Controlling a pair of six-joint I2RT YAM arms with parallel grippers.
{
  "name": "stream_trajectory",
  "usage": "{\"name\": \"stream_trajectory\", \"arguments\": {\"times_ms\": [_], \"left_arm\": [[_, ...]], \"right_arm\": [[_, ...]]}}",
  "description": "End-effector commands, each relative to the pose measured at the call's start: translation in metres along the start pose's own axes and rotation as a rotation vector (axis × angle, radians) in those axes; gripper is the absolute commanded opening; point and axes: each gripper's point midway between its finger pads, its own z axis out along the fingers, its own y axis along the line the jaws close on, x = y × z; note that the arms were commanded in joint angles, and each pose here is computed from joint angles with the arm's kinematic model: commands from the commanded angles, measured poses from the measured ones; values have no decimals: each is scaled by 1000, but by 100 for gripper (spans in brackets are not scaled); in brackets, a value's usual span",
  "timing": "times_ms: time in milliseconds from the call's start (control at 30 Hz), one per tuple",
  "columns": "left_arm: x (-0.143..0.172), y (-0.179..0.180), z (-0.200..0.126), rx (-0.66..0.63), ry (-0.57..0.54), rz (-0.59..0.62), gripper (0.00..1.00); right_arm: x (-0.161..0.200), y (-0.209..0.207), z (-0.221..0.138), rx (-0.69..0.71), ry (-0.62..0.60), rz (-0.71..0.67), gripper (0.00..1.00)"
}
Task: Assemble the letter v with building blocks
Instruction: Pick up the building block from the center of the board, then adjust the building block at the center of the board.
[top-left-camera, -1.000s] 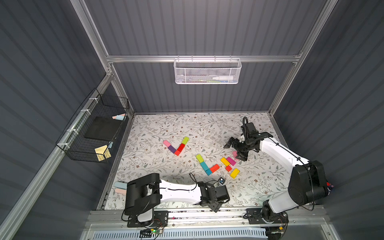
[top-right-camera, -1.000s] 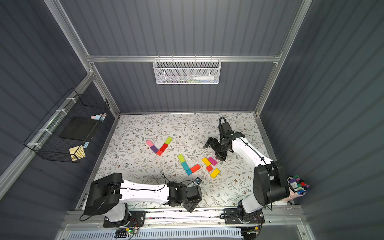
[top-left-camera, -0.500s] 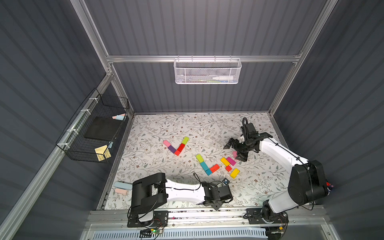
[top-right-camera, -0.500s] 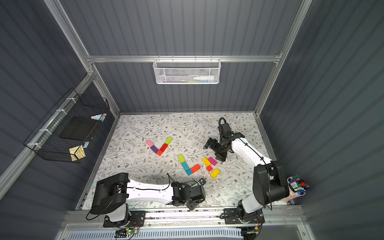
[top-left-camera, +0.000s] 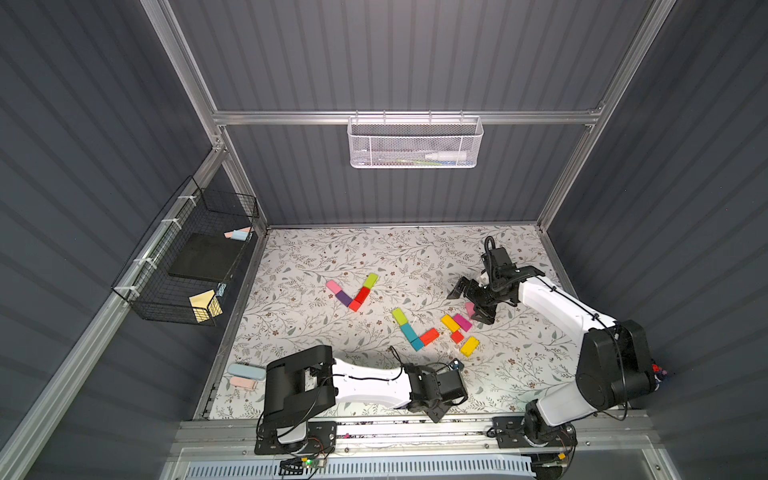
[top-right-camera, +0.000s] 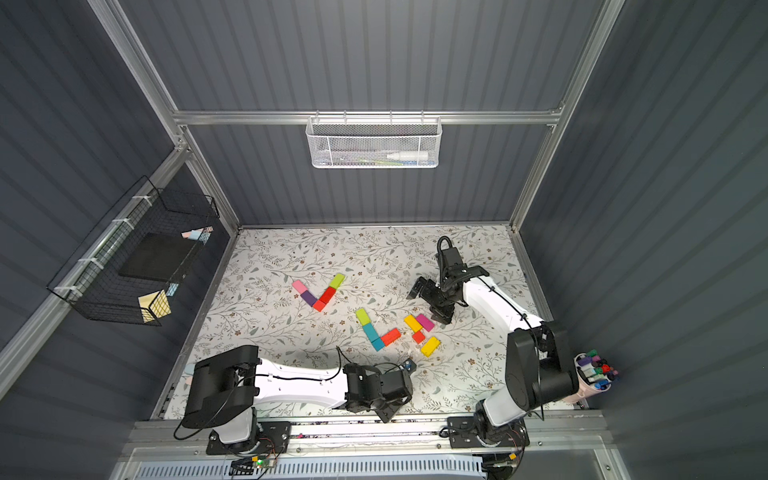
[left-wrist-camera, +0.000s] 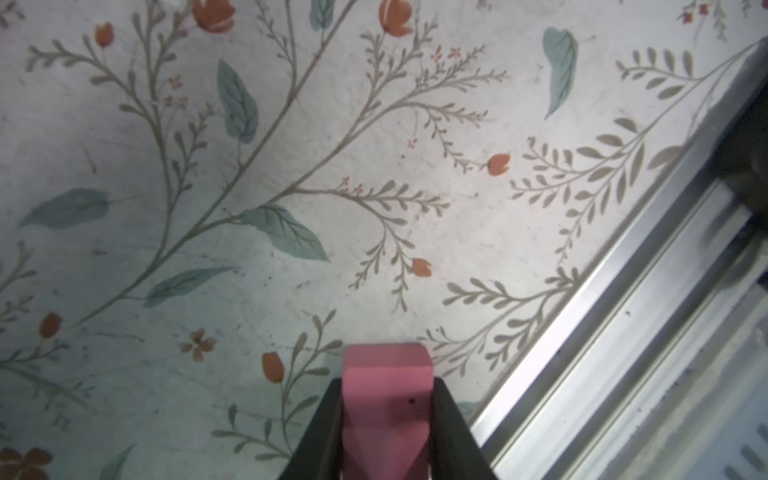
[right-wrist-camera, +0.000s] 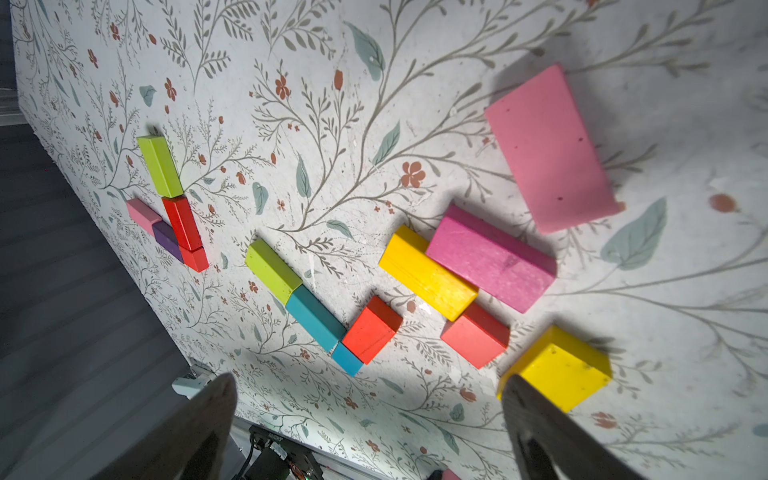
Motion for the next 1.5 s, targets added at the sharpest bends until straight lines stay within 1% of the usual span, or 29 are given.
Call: {"name": "stream_trajectory", "arguments": {"times_ms": [0,100,167,333,467,533,600,700,800,867,1000,1100,1133,1233,1300,1367,1467], "left_arm": [[45,12,27,-48,166,32,18],[29,12,28,-75,130,11,8],[12,12,25,-101,85,-1,0],[-37,27,2,-95,-44,-58,0],[-75,63,-34,-113,-146,-122,0],[-89,81,-50,-146,-185,-135,0],[-100,99,-59,-200,-203,-129,0],[-115,123,-64,-281,-209,-117,0],[-137,143,-69,-311,-240,-126,0],[-150,158,-71,-321,-258,-130,0],[-163,189,-69,-356,-251,-148,0],[-170,205,-65,-349,-250,-151,0],[-185,205,-71,-342,-286,-144,0],[-190,207,-58,-348,-271,-119,0],[-193,205,-49,-328,-261,-105,0],[-196,201,-40,-302,-264,-96,0],[-202,201,-32,-300,-272,-96,0]], "right_arm": [[2,-4,0,9,5,-2,99],[1,-4,0,6,2,-6,99],[1,-3,0,4,0,-8,99],[0,-4,-1,11,-2,-19,99],[-1,-9,0,22,-8,-15,99],[-2,-10,0,20,-10,-13,99],[-2,-11,2,18,-7,-12,99],[-3,-12,4,17,-1,-9,99],[-4,-12,6,14,4,-8,99],[-4,-13,7,13,7,-7,99],[-3,-15,6,23,15,-15,99],[0,-20,9,32,19,-7,99],[1,-23,11,38,20,-2,99],[3,-27,15,37,22,15,99],[4,-28,19,31,27,25,99],[4,-30,21,33,28,31,99],[6,-32,23,33,36,38,99]]}}
